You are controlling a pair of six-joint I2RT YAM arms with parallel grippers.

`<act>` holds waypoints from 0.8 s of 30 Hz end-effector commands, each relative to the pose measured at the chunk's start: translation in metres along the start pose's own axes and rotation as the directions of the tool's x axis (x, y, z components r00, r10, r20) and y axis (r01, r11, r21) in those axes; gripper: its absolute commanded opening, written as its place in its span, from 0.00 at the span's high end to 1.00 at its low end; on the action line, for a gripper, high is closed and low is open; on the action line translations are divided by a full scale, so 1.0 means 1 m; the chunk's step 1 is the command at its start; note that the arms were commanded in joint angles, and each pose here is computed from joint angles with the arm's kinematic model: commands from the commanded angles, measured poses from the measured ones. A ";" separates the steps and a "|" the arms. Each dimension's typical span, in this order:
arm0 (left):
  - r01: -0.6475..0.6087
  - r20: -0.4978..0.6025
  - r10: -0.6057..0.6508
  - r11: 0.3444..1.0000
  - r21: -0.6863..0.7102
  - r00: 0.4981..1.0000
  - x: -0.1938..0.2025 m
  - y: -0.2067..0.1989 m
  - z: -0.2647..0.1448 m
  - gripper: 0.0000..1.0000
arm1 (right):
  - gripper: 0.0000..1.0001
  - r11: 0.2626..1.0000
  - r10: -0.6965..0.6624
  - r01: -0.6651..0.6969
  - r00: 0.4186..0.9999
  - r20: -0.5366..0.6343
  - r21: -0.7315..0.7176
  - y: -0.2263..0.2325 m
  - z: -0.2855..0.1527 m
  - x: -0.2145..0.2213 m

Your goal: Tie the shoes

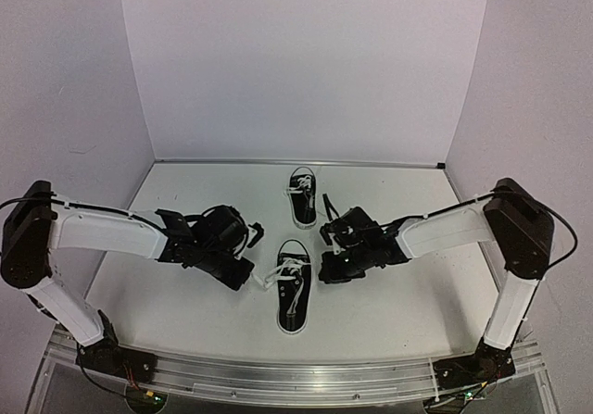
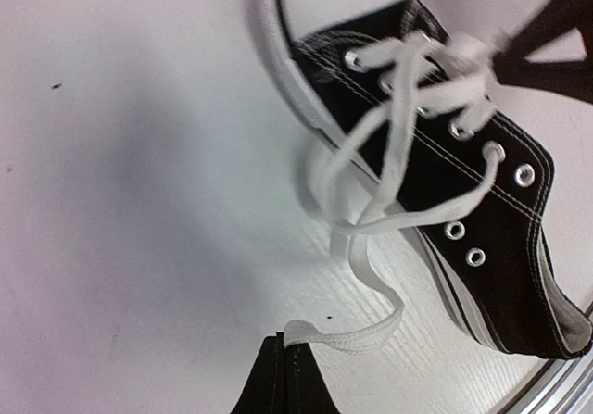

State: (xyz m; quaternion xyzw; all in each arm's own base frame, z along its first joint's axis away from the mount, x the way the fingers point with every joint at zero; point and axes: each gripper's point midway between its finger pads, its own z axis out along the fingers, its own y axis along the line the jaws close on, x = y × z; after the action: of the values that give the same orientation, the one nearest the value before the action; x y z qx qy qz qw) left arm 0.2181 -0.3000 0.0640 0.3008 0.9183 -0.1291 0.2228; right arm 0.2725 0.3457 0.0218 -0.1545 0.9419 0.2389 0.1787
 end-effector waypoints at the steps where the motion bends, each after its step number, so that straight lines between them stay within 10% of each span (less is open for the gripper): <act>1: 0.241 0.210 -0.230 0.970 -0.032 0.950 -0.037 0.045 -0.045 1.00 | 1.00 0.998 0.061 -0.062 0.988 0.143 -0.003 -0.010 -0.057 -0.024; 7: 0.425 0.361 -0.378 0.904 -0.058 0.853 -0.041 0.086 -0.085 1.00 | 1.00 0.984 0.161 -0.175 0.956 0.246 0.036 -0.041 -0.114 -0.016; 24: 0.685 0.339 -0.601 0.686 -0.245 0.724 0.020 0.136 -0.074 1.00 | 1.00 0.870 0.427 -0.479 0.850 0.310 0.115 -0.103 -0.148 0.059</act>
State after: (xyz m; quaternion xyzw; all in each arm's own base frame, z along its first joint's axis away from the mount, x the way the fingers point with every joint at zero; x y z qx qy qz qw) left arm 0.2634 -0.1708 0.1127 -0.0605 0.9396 -0.0890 0.3249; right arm 0.2232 0.1944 0.0809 0.0604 0.9413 0.2216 0.2472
